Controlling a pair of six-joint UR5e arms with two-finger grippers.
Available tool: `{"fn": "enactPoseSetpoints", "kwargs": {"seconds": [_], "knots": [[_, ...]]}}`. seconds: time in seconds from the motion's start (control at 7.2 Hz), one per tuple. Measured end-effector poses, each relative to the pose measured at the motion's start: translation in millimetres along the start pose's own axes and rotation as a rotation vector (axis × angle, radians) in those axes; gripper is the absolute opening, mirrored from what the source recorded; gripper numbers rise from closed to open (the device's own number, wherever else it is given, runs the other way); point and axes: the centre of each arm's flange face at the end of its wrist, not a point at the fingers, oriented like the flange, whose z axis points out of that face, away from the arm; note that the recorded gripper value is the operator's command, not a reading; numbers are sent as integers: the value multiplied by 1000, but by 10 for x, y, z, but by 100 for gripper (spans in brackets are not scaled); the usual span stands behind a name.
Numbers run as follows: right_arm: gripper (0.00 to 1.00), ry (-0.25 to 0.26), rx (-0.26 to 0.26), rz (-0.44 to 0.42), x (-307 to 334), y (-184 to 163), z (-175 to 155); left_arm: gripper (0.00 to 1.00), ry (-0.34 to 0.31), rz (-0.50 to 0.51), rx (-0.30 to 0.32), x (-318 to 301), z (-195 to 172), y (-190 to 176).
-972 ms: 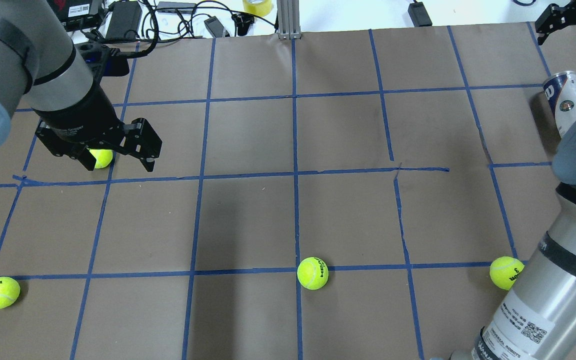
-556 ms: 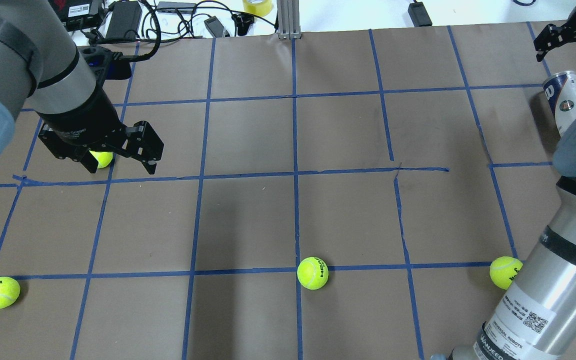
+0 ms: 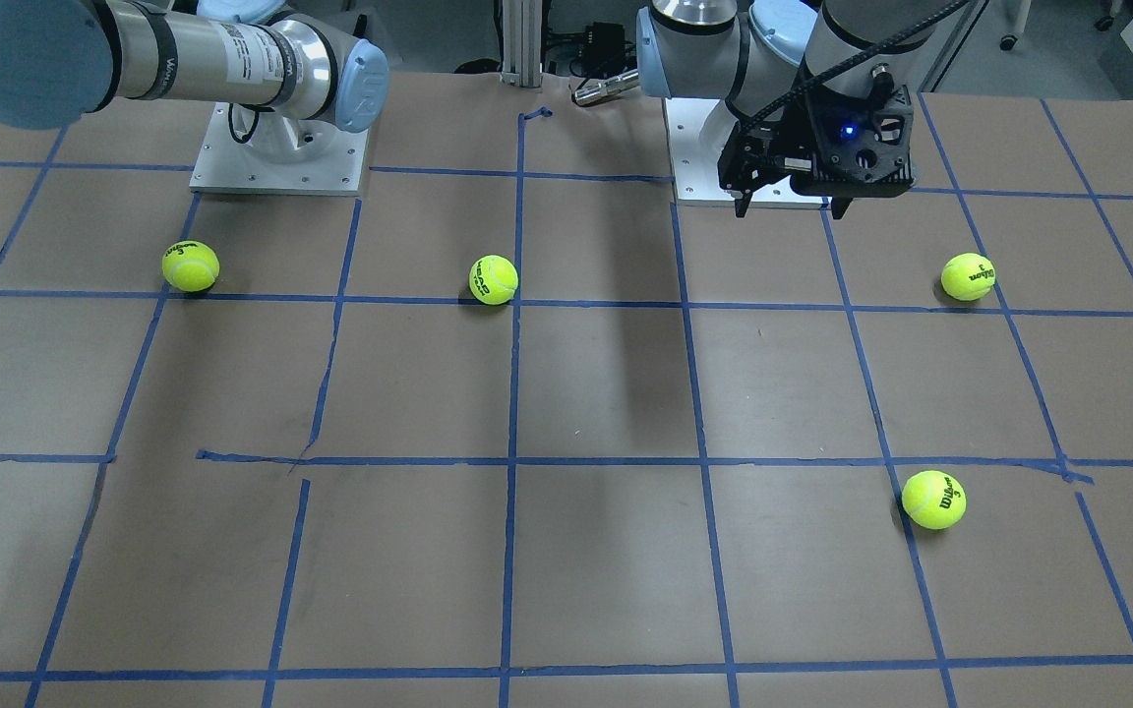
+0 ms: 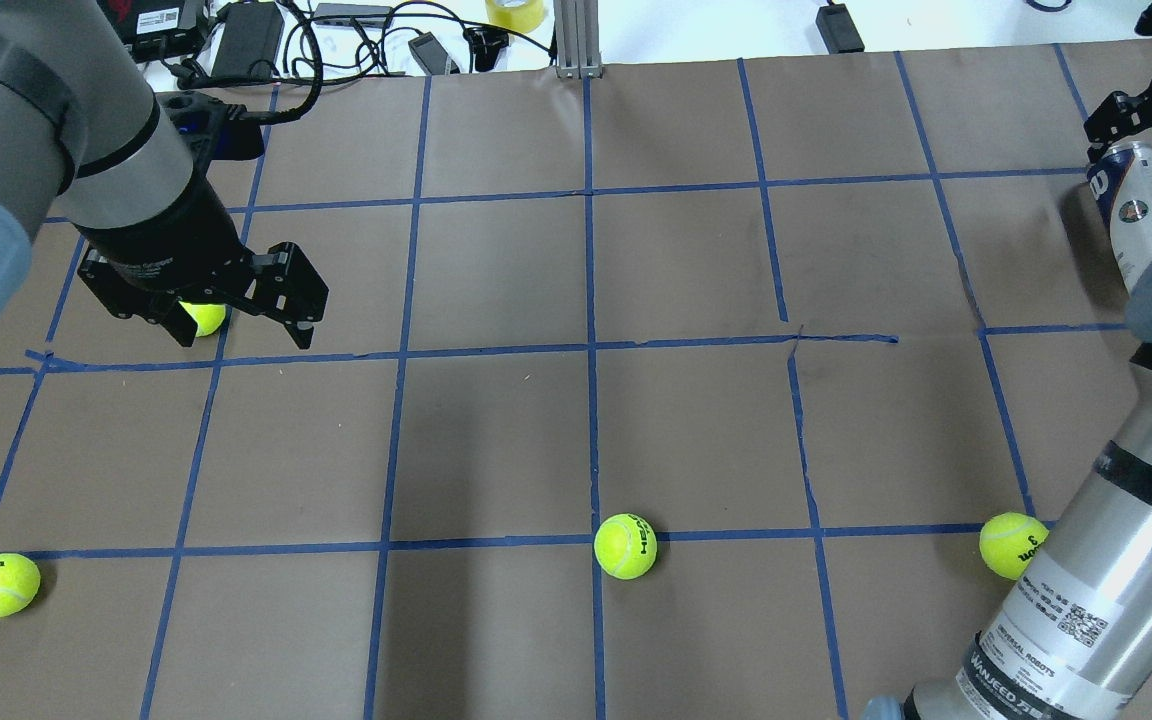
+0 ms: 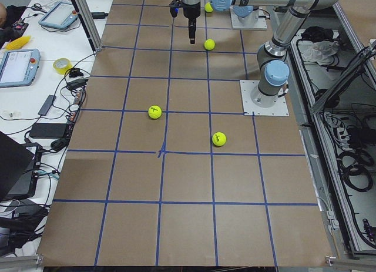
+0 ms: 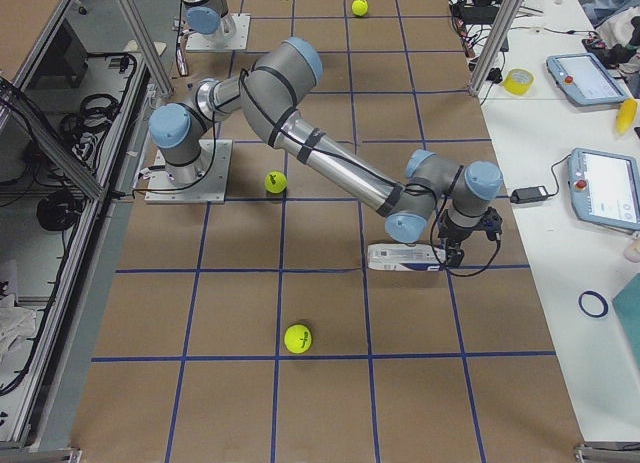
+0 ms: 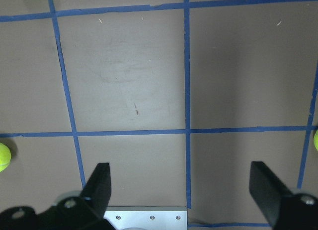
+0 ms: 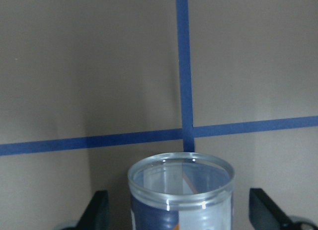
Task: Lift up tennis ball bucket
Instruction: 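Lower the right gripper around the can's open end and close it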
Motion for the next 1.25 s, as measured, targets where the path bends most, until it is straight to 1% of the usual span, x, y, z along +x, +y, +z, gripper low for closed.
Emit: {"fn": "enactPoseSetpoints", "kwargs": {"seconds": [0.28,0.42,0.56,0.69,0.83,0.97,1.11,1.25], "knots": [[96,-12,-13,2,28,4,138,100,2,-1,2,1,-1,-4],[89,-16,-15,0,26,2,177,100,1,0,2,4,0,-4],[83,-18,-14,-1,27,0,192,100,0,-1,3,-2,-5,-4],[71,-22,-6,-1,23,-9,191,100,0,-4,8,-17,-24,-6],[66,-29,7,-2,17,-19,173,100,0,-7,14,-30,-49,-10],[66,-33,17,-3,14,-23,112,100,2,-10,20,-40,-65,-15],[66,-31,29,-5,-3,-20,-29,100,2,-11,22,-46,-69,-17],[66,-31,33,-12,-58,1,-256,100,3,-12,24,-49,-75,-20]]}}
